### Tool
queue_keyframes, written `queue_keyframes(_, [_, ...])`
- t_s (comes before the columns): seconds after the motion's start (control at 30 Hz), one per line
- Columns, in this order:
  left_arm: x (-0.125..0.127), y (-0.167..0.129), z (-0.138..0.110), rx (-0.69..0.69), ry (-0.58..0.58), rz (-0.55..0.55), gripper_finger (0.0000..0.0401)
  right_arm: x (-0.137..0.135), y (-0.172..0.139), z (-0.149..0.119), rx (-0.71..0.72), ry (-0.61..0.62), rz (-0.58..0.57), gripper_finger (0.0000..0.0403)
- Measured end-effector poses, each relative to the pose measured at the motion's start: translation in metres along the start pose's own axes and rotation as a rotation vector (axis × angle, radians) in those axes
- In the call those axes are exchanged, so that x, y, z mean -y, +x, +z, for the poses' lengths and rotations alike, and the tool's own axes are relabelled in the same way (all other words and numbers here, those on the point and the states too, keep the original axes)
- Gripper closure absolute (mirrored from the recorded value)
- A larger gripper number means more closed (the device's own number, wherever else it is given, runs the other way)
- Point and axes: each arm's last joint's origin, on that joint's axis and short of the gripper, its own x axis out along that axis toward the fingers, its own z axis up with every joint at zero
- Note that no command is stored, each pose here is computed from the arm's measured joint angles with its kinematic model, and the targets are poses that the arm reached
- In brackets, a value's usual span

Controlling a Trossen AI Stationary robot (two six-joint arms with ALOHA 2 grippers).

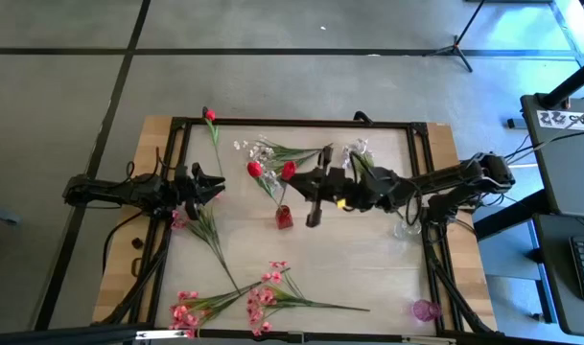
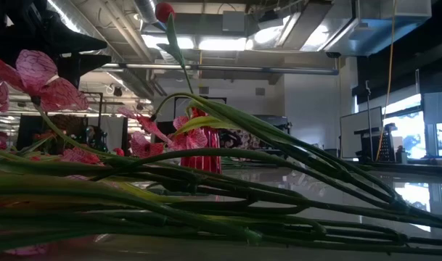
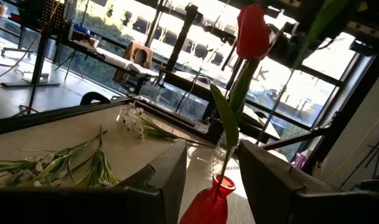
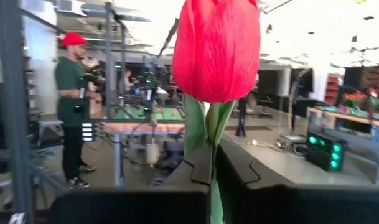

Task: Sort flowers into vase by color
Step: Put the right red tulip into the red vase

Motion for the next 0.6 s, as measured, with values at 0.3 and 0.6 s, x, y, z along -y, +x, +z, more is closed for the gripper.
queue_keyframes(0.3, [0.000,0.000,0.000,0.000,0.000,0.000,0.0259,0.022,0.002,-0.019,-0.069,0.072,-0.040,0.0396])
queue_keyframes(0.6, [0.000,0.000,0.000,0.000,0.000,0.000,0.0259,0.024,-0.002,-0.035,-0.110,0.092,-0.063,0.0394])
